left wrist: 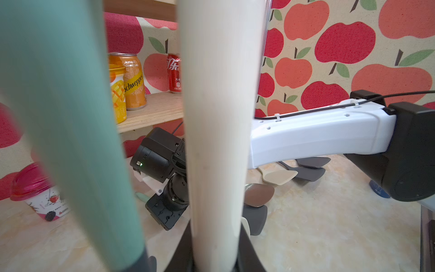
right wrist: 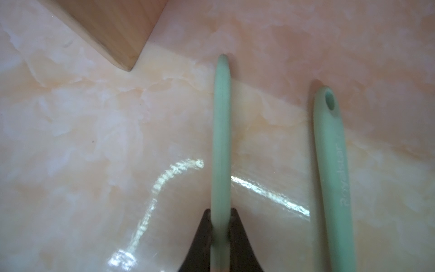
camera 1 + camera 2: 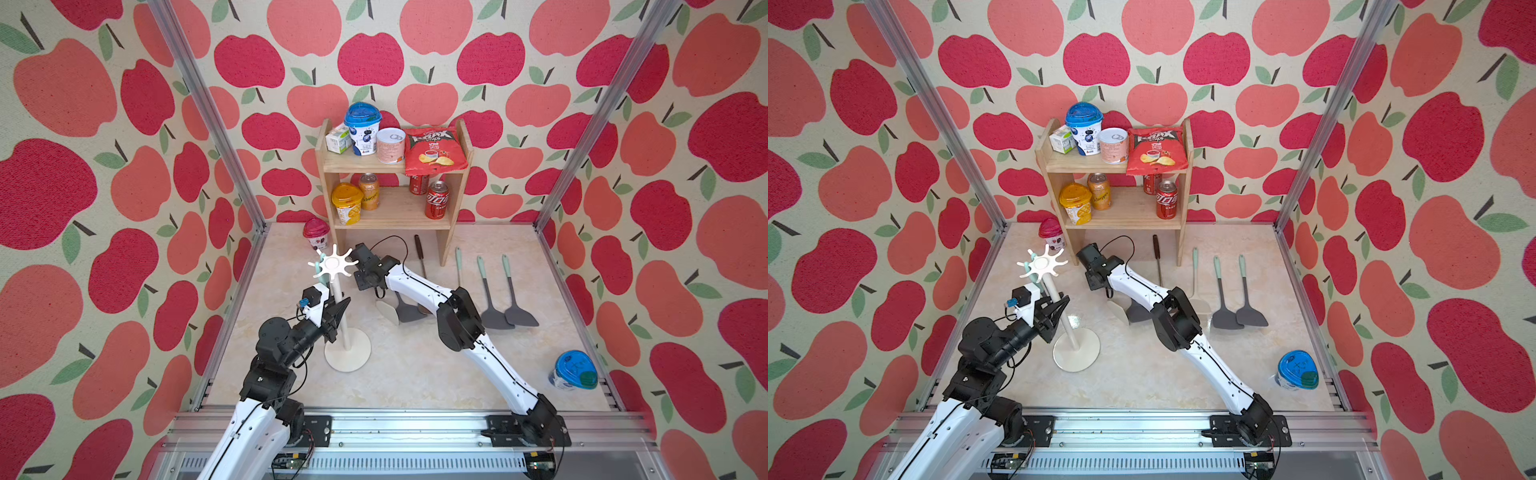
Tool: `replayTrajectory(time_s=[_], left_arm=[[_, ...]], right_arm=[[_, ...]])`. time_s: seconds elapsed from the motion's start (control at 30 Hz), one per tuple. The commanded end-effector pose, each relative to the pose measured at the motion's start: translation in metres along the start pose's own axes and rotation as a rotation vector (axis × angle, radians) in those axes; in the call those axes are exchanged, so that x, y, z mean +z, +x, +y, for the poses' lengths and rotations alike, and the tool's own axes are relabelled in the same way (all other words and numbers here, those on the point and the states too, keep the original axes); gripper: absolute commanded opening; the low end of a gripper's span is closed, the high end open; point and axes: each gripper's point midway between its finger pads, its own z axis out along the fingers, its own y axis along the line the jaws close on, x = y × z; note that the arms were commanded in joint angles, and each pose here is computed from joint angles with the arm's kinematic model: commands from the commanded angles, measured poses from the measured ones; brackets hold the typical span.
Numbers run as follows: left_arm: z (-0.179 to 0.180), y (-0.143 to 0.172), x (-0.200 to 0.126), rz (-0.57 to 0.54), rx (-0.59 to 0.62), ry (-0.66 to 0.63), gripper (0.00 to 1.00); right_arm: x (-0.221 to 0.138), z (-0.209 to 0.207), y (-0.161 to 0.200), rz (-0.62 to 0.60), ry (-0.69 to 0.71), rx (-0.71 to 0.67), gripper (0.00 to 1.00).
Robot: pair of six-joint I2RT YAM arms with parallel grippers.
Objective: Take the spatula off the kitchen utensil rack
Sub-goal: Place the spatula at the center of the board.
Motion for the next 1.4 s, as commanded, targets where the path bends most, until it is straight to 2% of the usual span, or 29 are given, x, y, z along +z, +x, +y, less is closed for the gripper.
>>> replayTrajectory(time_s=[0.0, 0.13, 0.2, 0.33, 0.37, 0.5, 0.53, 0.83, 1.03, 1.13, 1.23, 1.3, 1.37], left_arm=[[0.006, 0.010, 0.001, 0.035, -0.031, -0.027, 0.00], [0.007, 0.010, 0.003, 0.041, -0.028, -0.028, 0.00], [0.006, 0.011, 0.004, 0.053, -0.022, -0.022, 0.00], [0.006, 0.011, 0.005, 0.058, -0.027, -0.017, 0.00], [0.006, 0.010, 0.006, 0.055, -0.028, -0.014, 0.00], [0.008, 0.011, 0.006, 0.052, -0.043, -0.023, 0.00], [0.007, 0.011, 0.006, 0.050, -0.044, -0.019, 0.00], [0.002, 0.010, 0.007, 0.061, -0.029, 0.009, 0.00], [-0.002, 0.010, 0.012, 0.053, -0.039, 0.049, 0.00], [-0.008, 0.008, 0.015, 0.030, -0.063, 0.094, 0.00], [-0.011, 0.007, 0.016, 0.024, -0.080, 0.113, 0.00], [-0.012, 0.006, 0.015, 0.023, -0.080, 0.113, 0.00], [-0.011, 0.006, 0.014, 0.019, -0.079, 0.102, 0.00]], right_arm=[[0.024, -0.012, 0.040, 0.127, 0.009, -0.035, 0.15], [0.024, -0.004, 0.042, 0.141, -0.044, -0.011, 0.28], [0.024, -0.001, 0.045, 0.158, -0.071, 0.010, 0.31], [0.027, -0.001, 0.049, 0.178, -0.100, 0.042, 0.31], [0.028, -0.003, 0.050, 0.183, -0.103, 0.047, 0.29], [0.032, -0.011, 0.055, 0.203, -0.119, 0.084, 0.07], [0.032, -0.012, 0.056, 0.211, -0.131, 0.092, 0.05], [0.033, -0.049, 0.065, 0.229, -0.082, 0.106, 0.02], [0.027, -0.077, 0.074, 0.215, -0.048, 0.185, 0.02], [0.021, -0.073, 0.069, 0.186, -0.075, 0.196, 0.08], [0.005, -0.056, 0.049, 0.116, -0.150, 0.188, 0.19], [-0.013, -0.042, 0.032, 0.059, -0.181, 0.137, 0.29], [-0.035, -0.028, 0.017, -0.004, -0.223, 0.099, 0.34]])
